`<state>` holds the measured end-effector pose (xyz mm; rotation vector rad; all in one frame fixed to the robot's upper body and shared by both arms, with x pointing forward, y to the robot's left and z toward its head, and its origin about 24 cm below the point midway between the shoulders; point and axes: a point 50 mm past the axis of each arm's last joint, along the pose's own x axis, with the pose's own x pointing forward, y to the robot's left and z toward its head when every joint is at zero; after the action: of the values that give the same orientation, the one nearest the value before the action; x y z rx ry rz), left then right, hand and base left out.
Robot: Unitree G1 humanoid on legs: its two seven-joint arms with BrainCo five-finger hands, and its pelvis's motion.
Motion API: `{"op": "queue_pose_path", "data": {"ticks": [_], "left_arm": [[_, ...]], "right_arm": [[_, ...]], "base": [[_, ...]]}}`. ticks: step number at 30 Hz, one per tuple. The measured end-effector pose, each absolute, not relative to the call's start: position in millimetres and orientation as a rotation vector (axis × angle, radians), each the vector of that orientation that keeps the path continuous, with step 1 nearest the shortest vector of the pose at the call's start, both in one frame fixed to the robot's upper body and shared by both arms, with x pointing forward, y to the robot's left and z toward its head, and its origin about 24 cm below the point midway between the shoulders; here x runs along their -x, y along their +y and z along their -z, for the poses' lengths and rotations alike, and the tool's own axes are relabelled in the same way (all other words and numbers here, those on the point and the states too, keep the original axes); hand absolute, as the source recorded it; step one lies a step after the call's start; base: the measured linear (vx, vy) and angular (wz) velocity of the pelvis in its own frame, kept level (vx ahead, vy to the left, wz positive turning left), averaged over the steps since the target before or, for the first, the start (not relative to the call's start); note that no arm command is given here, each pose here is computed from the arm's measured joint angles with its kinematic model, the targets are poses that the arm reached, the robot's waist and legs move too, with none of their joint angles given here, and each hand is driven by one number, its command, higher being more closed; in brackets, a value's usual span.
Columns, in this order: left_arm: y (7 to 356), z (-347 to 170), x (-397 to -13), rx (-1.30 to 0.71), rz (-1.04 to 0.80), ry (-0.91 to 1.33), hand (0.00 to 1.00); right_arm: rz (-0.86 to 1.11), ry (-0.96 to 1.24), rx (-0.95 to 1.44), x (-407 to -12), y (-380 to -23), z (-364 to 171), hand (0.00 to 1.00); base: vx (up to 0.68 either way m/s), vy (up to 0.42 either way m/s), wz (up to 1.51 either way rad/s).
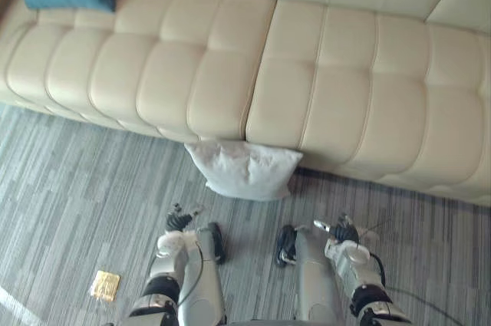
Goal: Pick up cushions and gather them together orderly.
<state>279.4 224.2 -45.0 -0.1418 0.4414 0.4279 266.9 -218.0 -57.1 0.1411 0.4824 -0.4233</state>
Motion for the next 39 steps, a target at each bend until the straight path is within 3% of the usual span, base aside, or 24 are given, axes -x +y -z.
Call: {"op": "queue_pose_path", "data": {"ticks": [4,10,12,20,21,22,26,39], "left_arm": [[237.2,-16.8,-324.2,0.149,-0.421,0.219,0.00],[231.0,-94.8,-363.9,0.114,-0.359,-0.024,0.00],[226.5,-126.8,-375.1,0.095,-0.330,-0.120,0.00],[186.5,-189.4,-394.9,0.036,-0.212,-0.287,0.00],[183.2,-195.4,-396.1,0.035,-0.213,-0.302,0.00],[180.1,-199.3,-396.9,0.038,-0.210,-0.311,1.00],[173.4,-207.6,-398.2,0.059,-0.235,-0.332,1.00],[160.3,-220.2,-385.2,0.070,-0.190,-0.432,1.00]], "right_arm": [[0.409,0.275,-0.159,-315.6,-224.9,0.4,0.00],[0.354,0.003,-0.103,-357.8,-227.7,-81.3,0.00],[0.306,-0.107,-0.073,-371.5,-218.5,-117.4,0.00],[0.150,-0.274,-0.021,-391.0,-169.2,-174.8,0.00],[0.126,-0.281,-0.024,-392.2,-159.8,-177.7,1.00],[0.103,-0.285,-0.023,-392.8,-150.6,-179.2,1.00],[0.090,-0.300,-0.023,-393.5,-128.6,-184.3,1.00],[0.109,-0.300,-0.037,-375.8,-139.0,-163.2,1.00]], "base": [[-0.19,-0.030,0.10],[-0.08,-0.001,-0.02],[-0.02,0.019,-0.09],[-0.01,0.007,0.00],[-0.03,0.013,0.01],[0.00,0.000,0.00],[0.00,0.004,0.02],[0.00,0.000,0.00]]}}
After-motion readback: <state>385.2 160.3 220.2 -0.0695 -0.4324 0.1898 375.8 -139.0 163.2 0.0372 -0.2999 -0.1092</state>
